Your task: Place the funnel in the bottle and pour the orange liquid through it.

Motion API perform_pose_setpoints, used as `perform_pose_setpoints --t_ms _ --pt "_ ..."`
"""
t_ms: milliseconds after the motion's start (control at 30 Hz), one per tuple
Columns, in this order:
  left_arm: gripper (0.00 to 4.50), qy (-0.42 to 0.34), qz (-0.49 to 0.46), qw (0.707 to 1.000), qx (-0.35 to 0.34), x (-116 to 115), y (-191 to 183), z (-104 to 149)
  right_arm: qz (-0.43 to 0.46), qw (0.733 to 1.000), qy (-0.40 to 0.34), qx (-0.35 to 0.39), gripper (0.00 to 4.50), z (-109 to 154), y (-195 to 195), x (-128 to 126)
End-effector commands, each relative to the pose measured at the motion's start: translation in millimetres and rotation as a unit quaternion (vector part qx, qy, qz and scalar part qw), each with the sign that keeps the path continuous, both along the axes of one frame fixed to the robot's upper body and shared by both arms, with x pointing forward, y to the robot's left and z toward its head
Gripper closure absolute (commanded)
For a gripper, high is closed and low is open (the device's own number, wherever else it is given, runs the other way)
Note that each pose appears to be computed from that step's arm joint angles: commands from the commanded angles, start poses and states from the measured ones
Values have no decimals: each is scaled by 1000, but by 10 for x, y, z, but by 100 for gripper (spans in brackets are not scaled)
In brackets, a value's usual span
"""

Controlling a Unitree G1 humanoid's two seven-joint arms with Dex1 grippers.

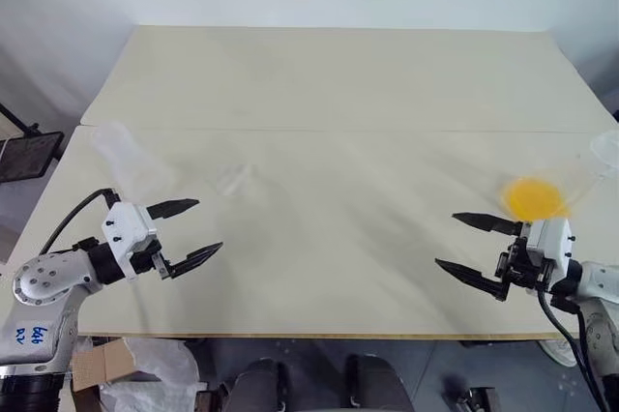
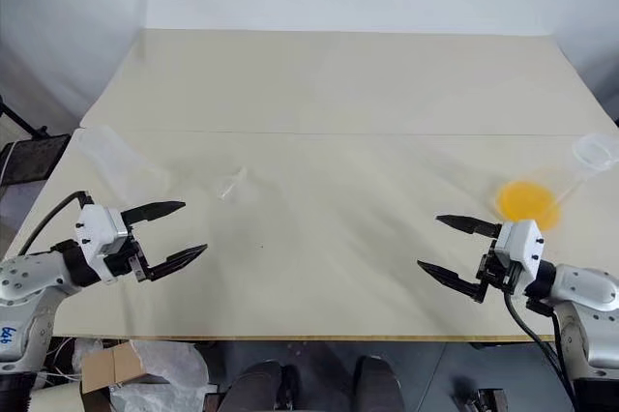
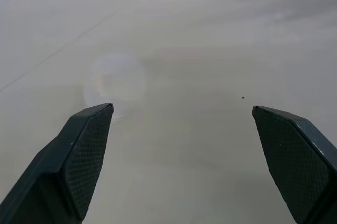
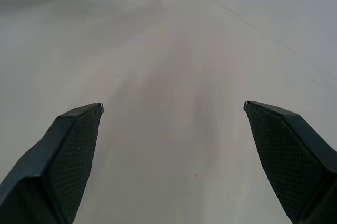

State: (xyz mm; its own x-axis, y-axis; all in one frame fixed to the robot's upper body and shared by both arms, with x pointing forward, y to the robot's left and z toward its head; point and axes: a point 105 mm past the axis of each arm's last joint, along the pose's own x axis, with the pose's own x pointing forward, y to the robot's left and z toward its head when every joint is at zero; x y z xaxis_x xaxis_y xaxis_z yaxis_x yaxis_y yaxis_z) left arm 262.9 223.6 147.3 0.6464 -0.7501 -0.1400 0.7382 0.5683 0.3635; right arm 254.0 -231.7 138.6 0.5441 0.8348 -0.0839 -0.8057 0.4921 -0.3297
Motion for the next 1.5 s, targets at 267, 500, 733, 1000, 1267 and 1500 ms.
perform_pose_setpoints --t_ms 267,500,733,1000,1267,1500 --pt "0 -10 58 997 -60 -72 152 85 18 999 -25 23 1 98 170 125" --pt "0 -19 273 951 -141 -309 796 -213 35 991 -65 112 1 400 673 340" --pt "0 -32 404 890 -210 -530 1142 -406 44 984 -83 149 1 567 980 455" --pt "0 -71 359 897 -247 -163 1052 -6 33 989 -75 120 1 490 818 430" --pt "0 -95 326 909 -241 407 904 464 30 990 -70 117 1 441 803 393" --pt "0 -107 339 903 -240 717 914 622 29 989 -72 125 1 451 836 388"
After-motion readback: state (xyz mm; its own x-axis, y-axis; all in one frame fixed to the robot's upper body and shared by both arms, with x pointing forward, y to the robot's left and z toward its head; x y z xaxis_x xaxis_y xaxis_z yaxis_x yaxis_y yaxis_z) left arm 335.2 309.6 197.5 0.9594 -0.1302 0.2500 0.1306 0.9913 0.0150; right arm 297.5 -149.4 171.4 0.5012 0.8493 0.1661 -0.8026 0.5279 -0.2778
